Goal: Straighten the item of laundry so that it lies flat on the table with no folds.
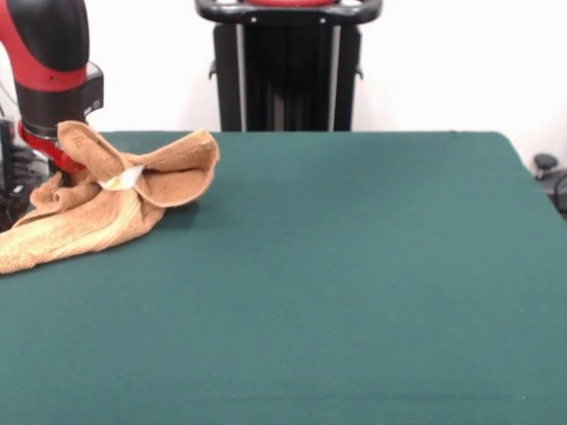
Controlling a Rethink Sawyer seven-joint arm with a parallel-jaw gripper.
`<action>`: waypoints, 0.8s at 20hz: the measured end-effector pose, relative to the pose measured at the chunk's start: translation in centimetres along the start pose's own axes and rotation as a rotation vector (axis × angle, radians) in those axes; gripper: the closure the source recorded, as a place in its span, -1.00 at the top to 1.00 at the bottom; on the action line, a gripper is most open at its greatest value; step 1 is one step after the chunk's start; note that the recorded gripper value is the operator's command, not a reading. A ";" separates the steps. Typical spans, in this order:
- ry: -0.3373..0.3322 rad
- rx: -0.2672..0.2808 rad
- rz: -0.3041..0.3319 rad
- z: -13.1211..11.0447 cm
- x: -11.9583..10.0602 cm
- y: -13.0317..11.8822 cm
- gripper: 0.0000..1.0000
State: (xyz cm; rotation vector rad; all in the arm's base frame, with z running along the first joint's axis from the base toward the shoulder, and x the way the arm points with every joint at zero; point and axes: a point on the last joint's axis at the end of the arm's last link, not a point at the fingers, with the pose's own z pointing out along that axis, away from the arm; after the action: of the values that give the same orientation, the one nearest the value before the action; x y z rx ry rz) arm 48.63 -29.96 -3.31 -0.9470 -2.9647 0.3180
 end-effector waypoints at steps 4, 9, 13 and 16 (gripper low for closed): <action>-0.004 -0.016 0.016 0.1 -0.4 -1.1 1.00; -0.016 -0.062 0.080 0.8 -1.3 -5.1 1.00; -0.024 -0.074 0.113 1.3 -1.5 -8.1 1.00; -0.031 -0.076 0.116 1.5 -1.3 -9.6 1.00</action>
State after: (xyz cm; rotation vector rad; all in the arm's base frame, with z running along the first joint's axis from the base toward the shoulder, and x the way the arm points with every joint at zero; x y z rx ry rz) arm 44.13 -38.63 -2.89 -1.1357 -2.9752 0.2241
